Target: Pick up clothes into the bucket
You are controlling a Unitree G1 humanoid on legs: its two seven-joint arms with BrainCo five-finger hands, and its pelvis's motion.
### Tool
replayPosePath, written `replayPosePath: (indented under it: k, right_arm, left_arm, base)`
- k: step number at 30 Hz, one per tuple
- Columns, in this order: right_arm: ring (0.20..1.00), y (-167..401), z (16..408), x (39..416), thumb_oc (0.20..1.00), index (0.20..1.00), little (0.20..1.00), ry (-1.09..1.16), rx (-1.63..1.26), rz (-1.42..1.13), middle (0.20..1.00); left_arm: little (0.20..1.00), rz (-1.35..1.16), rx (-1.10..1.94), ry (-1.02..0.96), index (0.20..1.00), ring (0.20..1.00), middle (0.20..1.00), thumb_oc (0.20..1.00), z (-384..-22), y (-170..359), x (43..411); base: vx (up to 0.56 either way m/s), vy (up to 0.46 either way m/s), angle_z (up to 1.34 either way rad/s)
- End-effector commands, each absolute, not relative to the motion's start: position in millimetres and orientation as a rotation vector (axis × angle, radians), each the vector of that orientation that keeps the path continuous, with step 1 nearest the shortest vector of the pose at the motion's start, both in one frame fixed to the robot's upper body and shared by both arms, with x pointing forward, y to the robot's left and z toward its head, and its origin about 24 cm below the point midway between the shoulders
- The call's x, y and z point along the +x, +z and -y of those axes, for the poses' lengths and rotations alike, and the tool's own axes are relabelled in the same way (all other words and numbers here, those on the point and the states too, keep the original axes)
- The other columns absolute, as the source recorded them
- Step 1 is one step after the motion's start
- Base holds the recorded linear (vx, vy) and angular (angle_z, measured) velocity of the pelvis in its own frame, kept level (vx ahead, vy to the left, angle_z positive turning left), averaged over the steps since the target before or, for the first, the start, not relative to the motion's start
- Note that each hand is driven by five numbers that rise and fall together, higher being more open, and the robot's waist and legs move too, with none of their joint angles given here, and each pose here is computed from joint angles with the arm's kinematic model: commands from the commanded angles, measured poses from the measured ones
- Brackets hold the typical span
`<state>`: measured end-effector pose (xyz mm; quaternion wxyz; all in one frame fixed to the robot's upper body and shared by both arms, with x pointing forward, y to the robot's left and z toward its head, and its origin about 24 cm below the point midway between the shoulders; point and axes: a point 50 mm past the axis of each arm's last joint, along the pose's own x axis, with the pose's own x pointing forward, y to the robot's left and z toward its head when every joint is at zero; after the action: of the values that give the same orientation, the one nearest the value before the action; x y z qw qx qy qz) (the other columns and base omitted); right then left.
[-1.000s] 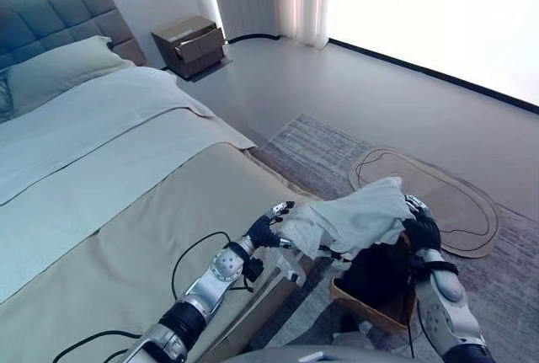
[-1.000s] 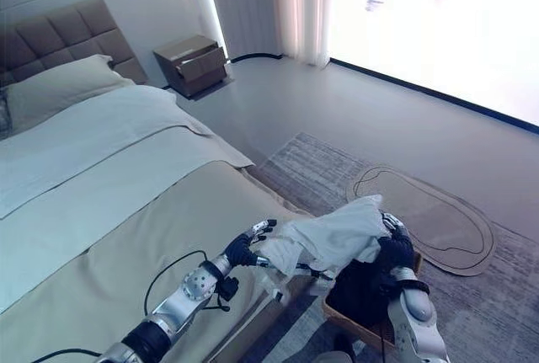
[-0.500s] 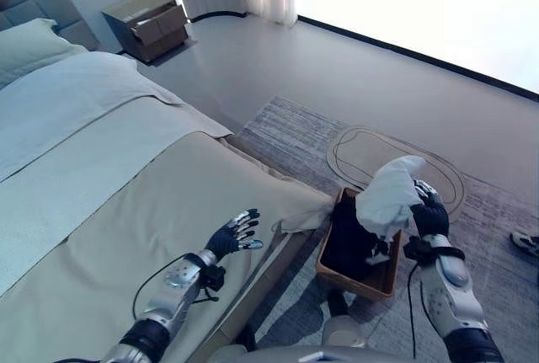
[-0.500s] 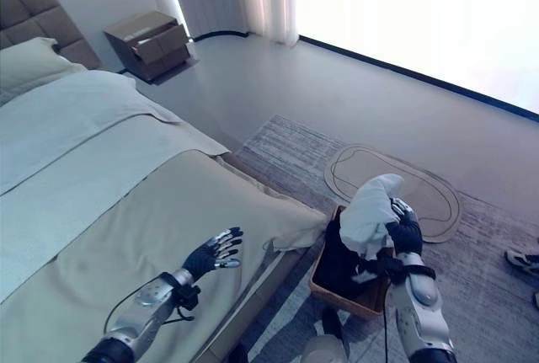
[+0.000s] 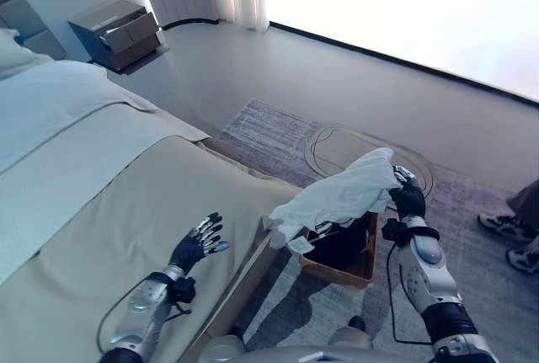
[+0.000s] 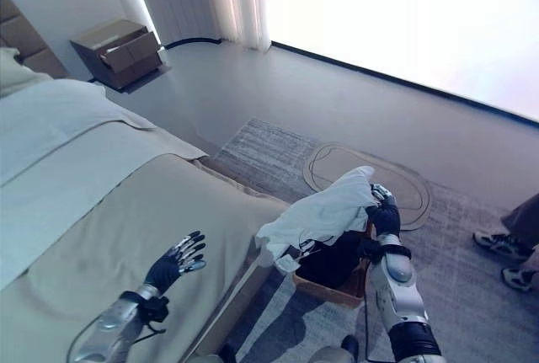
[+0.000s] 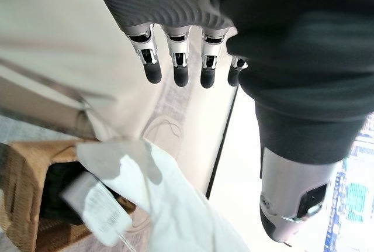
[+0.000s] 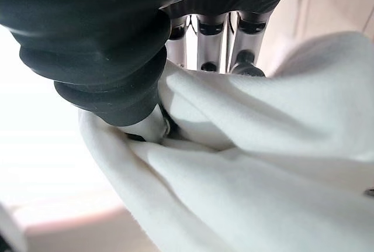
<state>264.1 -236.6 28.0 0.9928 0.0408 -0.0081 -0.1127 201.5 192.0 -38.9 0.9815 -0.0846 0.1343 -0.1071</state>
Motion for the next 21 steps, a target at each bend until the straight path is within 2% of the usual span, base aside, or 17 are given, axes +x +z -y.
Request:
replayPosePath:
  k: [1,10,16,21]
  right_arm:
    - [0.2,83,230,285,0.2,0.2,0.2,-0.203,0.078,0.275,0.2]
    - [0.2,144,234,323,0.2,0.2,0.2,-0.275,-0.006,0.453,0.2]
    - [0.2,170,251,334,0.2,0.2,0.2,-0.449,-0.056,0.518,0.2]
    - [0.2,197,268,347,0.2,0.2,0.2,-0.563,-0.053,0.55,0.2]
  left_arm:
    - [1.0,-0.044,-0.071,-0.17,1.0,1.0,1.0,1.0,-209,4,222]
    - [1.0,0.088,-0.011,-0.246,1.0,1.0,1.0,1.0,-192,32,237]
    - [1.0,0.262,-0.048,-0.127,1.0,1.0,1.0,1.0,-187,63,244]
    - [1.0,0.372,-0.048,-0.121,1.0,1.0,1.0,1.0,-180,86,242]
  base:
    - [-0.1,-0.171,-0.02]
    - [-0.2,-0.099,0.18]
    - [-0.09,-0.031,0.05]
    - [-0.08,-0.028,0.03]
